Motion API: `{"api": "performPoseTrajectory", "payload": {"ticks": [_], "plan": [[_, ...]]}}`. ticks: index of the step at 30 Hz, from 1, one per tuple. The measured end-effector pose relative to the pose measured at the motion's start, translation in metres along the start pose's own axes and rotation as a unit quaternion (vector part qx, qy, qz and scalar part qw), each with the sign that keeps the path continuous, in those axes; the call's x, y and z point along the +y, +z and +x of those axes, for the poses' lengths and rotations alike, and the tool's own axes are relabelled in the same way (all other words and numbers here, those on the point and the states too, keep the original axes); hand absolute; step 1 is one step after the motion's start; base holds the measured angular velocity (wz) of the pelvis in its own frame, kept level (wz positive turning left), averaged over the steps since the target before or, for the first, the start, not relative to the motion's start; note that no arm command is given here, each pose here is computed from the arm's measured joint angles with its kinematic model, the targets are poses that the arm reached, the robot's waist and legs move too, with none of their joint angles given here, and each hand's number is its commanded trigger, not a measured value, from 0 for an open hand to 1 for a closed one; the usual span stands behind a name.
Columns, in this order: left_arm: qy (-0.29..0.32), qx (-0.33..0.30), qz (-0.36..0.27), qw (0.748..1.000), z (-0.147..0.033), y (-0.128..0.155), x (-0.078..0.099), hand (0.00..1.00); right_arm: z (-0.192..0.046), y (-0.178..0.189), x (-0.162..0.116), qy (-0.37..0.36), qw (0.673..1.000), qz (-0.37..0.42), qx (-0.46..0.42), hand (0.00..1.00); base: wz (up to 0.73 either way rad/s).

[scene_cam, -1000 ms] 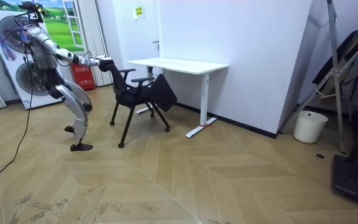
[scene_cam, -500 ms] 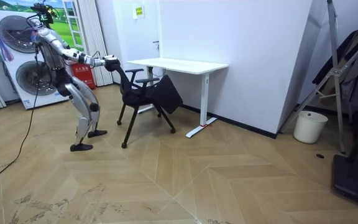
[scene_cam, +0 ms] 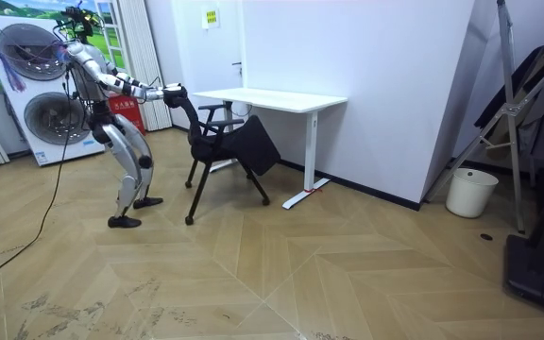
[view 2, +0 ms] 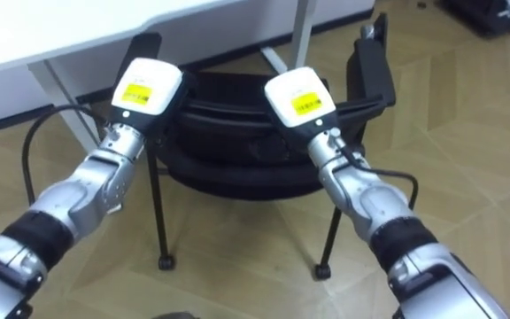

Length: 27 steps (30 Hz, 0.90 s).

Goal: Push chair

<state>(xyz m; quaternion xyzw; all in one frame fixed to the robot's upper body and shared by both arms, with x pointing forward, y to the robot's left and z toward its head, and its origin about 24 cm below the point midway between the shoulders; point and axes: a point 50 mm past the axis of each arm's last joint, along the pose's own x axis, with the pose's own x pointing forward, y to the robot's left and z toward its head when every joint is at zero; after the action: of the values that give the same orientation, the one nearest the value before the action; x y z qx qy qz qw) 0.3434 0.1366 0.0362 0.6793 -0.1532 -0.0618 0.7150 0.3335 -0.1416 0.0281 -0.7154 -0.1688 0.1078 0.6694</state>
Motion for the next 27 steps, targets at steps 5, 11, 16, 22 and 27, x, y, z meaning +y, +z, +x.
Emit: {"api": "performPoseTrajectory", "payload": {"ticks": [5,11,16,22,27], "plan": [[0.002,-0.006,0.0,1.0,0.0,0.001,0.0,1.0,-0.001,0.003,0.002,-0.007,1.0,-0.002,0.001,1.0,0.07],[-0.002,-0.004,0.012,1.0,-0.001,-0.005,0.0,1.0,0.0,0.013,0.006,-0.006,1.0,0.013,0.004,1.0,0.67],[0.001,0.002,0.008,1.0,0.002,-0.001,0.0,1.0,0.003,0.011,0.003,-0.01,1.0,0.007,0.004,1.0,0.29],[0.019,0.017,0.008,1.0,0.005,-0.002,0.003,1.0,0.012,0.01,-0.009,-0.02,1.0,-0.004,0.001,1.0,0.26],[0.032,0.022,0.014,0.999,0.012,0.001,0.01,1.0,0.016,0.008,-0.014,-0.027,1.0,-0.005,0.009,1.0,0.73]]}}
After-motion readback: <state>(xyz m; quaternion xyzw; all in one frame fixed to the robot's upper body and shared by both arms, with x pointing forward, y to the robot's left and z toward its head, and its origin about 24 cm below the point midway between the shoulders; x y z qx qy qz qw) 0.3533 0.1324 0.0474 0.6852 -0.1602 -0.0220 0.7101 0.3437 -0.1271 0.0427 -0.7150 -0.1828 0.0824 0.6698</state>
